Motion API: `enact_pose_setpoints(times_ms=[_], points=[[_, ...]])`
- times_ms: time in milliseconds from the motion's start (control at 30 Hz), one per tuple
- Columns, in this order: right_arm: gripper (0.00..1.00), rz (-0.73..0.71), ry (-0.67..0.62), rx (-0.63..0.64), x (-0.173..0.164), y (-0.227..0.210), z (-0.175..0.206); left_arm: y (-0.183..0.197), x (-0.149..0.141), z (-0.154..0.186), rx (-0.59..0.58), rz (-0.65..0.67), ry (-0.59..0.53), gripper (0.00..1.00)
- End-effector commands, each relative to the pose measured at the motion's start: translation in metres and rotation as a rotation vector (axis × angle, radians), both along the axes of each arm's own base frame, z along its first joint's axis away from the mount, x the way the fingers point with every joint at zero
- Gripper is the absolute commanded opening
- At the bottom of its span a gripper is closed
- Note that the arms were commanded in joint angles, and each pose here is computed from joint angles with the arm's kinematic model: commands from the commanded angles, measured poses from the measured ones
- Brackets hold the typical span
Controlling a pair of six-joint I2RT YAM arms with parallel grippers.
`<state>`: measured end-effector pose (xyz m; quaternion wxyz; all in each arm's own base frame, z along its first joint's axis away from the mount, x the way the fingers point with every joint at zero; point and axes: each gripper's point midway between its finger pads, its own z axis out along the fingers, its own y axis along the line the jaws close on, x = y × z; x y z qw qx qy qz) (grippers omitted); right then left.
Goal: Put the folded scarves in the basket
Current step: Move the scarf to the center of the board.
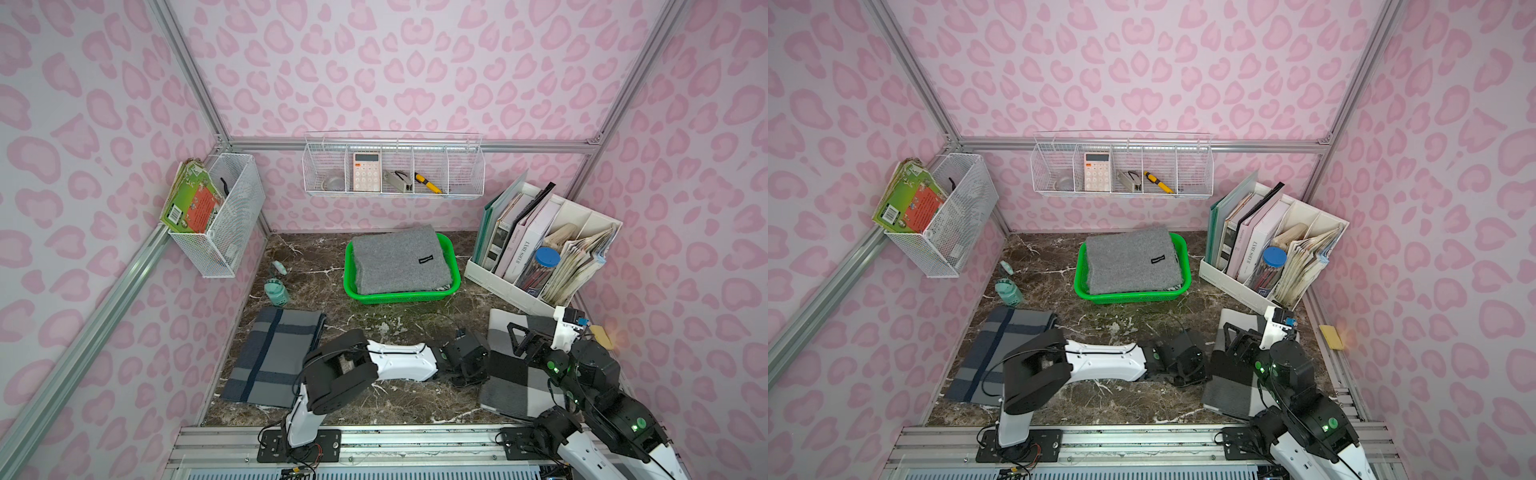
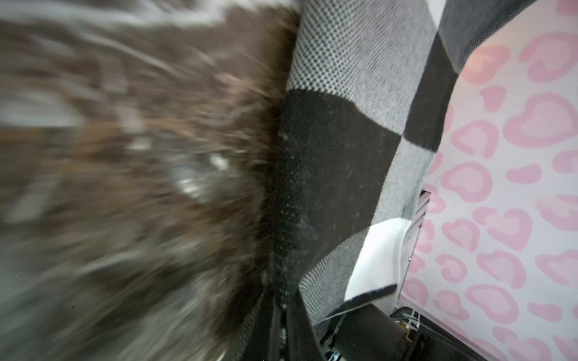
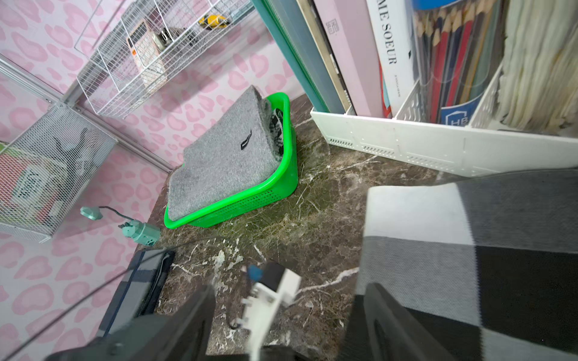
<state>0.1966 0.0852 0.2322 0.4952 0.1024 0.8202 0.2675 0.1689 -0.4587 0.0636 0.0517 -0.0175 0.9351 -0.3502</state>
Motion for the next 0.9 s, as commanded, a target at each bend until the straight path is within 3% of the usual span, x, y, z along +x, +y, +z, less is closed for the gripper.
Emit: enact_pose_setpoints(times_ms=[0,67,100,167,233,333,433,533,667,867], points=[[0.78,0.045,-0.005,0.027,0.006,0.013,-0.002,0.084,0.014,0.001,0.243,0.089,-0.106,0.22],[0.78,0.067,0.010,0.035,0.010,0.021,-0.009,0.136,0.015,0.013,0.361,0.162,-0.152,0.63],[0.78,0.079,0.020,0.039,0.013,0.025,-0.014,0.165,0.015,0.020,0.424,0.207,-0.175,0.78],[0.78,0.100,0.044,0.043,0.018,0.033,-0.025,0.211,0.014,0.033,0.521,0.278,-0.218,0.84],[0.77,0.127,0.072,0.043,0.023,0.042,-0.038,0.245,0.009,0.044,0.556,0.342,-0.233,0.87],[0.76,0.157,0.118,0.020,0.030,0.053,-0.056,0.260,-0.001,0.049,0.481,0.394,-0.216,0.87],[0.75,0.159,0.162,-0.034,0.037,0.059,-0.073,0.242,-0.011,0.049,0.312,0.371,-0.184,0.83],[0.74,0.156,0.185,-0.071,0.042,0.062,-0.087,0.224,-0.020,0.051,0.233,0.359,-0.180,0.81],[0.73,0.155,0.198,-0.098,0.049,0.065,-0.107,0.192,-0.027,0.048,0.209,0.299,-0.198,0.77],[0.68,0.147,0.281,-0.185,0.056,0.065,-0.141,0.146,-0.031,0.022,0.207,0.242,-0.129,0.72]])
